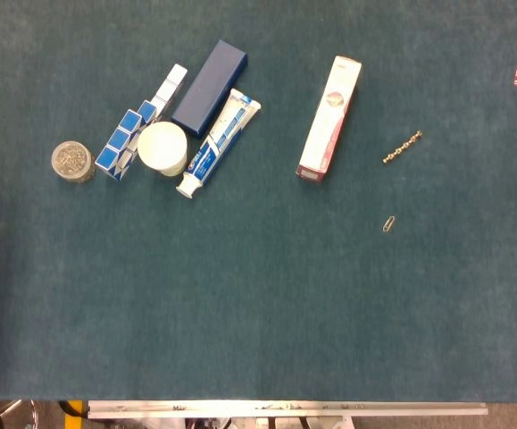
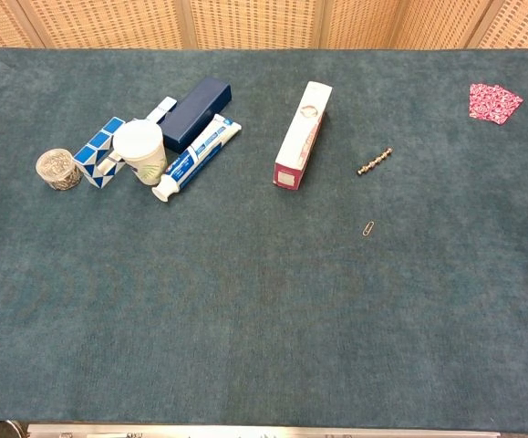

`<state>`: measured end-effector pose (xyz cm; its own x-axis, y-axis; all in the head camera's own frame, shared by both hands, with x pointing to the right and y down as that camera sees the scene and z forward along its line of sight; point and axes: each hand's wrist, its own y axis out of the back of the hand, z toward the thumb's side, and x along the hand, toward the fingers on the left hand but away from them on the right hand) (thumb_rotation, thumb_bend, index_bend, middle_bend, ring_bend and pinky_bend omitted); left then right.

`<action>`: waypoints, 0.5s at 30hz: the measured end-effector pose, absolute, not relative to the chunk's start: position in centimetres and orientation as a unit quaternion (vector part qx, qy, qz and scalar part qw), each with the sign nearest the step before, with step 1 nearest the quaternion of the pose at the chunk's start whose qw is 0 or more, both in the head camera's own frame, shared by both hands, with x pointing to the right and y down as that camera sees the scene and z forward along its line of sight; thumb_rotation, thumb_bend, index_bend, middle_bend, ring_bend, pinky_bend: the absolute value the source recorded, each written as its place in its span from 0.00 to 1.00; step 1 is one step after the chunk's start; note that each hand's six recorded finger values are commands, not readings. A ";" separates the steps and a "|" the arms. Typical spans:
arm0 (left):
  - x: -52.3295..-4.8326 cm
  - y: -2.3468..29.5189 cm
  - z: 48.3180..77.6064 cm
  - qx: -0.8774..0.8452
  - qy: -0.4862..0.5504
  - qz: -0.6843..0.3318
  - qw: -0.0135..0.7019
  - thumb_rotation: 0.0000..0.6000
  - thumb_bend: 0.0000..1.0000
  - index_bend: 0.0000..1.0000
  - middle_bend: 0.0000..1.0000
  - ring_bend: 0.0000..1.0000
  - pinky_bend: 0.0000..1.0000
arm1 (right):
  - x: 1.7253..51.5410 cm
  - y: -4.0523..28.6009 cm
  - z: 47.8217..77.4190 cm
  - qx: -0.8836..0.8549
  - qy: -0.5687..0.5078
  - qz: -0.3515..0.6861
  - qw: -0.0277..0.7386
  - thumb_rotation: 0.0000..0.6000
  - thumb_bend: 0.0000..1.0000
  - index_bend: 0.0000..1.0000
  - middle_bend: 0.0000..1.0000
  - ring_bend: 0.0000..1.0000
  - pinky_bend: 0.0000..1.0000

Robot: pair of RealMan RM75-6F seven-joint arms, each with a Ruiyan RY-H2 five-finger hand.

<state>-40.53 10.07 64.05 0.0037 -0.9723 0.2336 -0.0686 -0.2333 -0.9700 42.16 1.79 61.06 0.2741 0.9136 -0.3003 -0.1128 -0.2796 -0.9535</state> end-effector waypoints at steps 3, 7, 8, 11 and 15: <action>-40.5 10.1 64.0 -0.571 0.456 -0.538 0.420 1.00 0.20 0.00 0.00 0.00 0.02 | 41.0 0.9 61.8 -0.628 -0.304 0.504 0.509 1.00 0.18 0.34 0.76 0.76 0.90; -40.5 10.2 64.1 -0.572 0.455 -0.538 0.420 1.00 0.20 0.00 0.00 0.00 0.02 | 39.4 -0.4 63.5 -0.643 -0.276 0.505 0.506 1.00 0.18 0.40 0.82 0.83 0.97; -40.5 10.2 64.1 -0.572 0.454 -0.539 0.420 1.00 0.20 0.00 0.00 0.00 0.02 | 39.1 -0.6 63.9 -0.646 -0.270 0.505 0.505 1.00 0.18 0.41 0.83 0.84 0.98; -40.6 10.3 64.1 -0.572 0.454 -0.539 0.420 1.00 0.20 0.00 0.00 0.00 0.02 | 37.9 -1.3 65.6 -0.656 -0.250 0.509 0.498 1.00 0.21 0.43 0.85 0.87 1.00; -40.7 10.3 64.0 -0.571 0.456 -0.539 0.419 1.00 0.20 0.00 0.00 0.00 0.02 | 36.3 -2.0 67.8 -0.665 -0.226 0.513 0.493 1.00 0.25 0.44 0.86 0.87 1.00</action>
